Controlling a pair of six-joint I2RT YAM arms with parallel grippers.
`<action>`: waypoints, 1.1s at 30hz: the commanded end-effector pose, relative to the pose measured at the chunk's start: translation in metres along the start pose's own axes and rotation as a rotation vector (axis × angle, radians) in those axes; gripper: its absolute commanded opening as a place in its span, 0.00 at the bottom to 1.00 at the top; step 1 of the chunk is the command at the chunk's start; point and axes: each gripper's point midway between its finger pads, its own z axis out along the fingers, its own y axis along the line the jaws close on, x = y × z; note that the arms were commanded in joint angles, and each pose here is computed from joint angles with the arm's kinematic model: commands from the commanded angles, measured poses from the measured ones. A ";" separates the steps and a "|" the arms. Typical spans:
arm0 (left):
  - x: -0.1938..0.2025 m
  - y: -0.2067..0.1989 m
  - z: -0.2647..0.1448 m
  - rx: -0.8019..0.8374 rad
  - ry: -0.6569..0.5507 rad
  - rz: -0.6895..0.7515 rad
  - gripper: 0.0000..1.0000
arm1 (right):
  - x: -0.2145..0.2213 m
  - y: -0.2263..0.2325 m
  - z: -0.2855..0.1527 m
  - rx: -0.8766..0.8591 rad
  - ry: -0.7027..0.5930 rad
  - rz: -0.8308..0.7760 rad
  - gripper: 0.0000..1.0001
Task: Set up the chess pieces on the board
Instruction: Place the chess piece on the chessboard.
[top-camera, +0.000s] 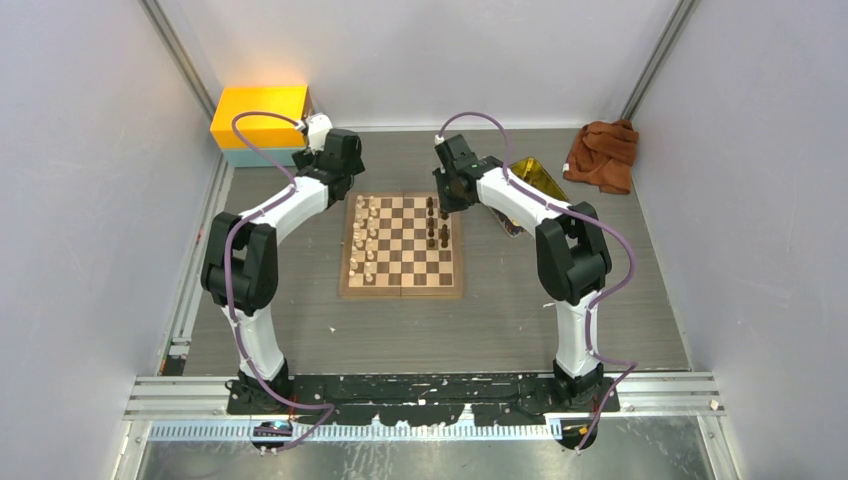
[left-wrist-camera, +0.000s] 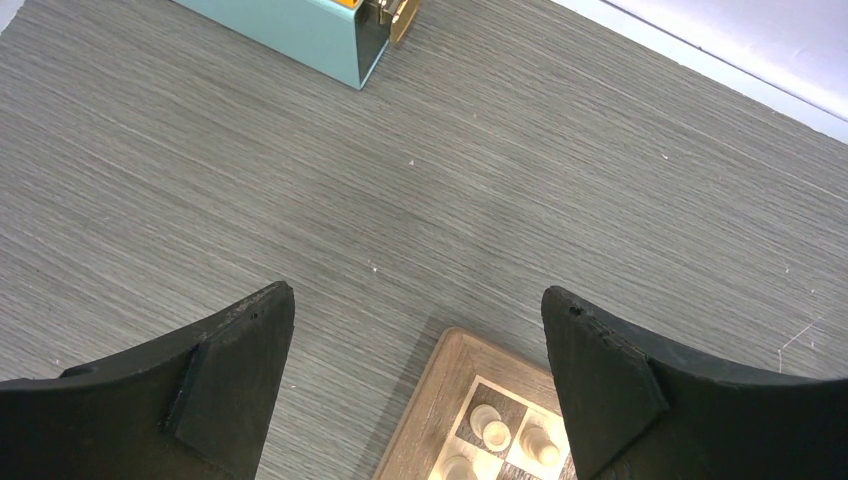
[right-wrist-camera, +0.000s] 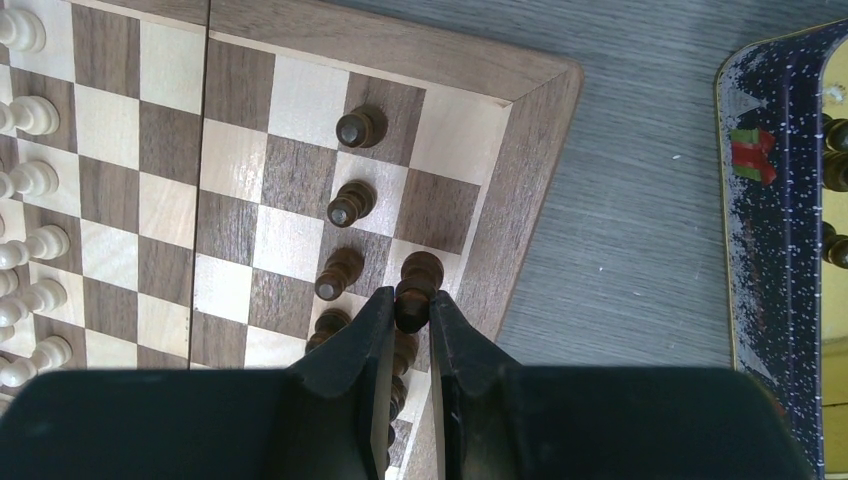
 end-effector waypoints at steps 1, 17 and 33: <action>-0.031 -0.004 -0.008 0.022 -0.075 -0.062 0.94 | -0.011 0.009 -0.001 -0.025 -0.034 -0.014 0.01; -0.029 -0.004 -0.008 0.021 -0.072 -0.066 0.94 | -0.005 0.012 0.001 -0.029 -0.006 -0.019 0.01; -0.029 -0.004 -0.008 0.021 -0.072 -0.066 0.94 | -0.002 0.011 0.001 -0.019 0.007 -0.022 0.08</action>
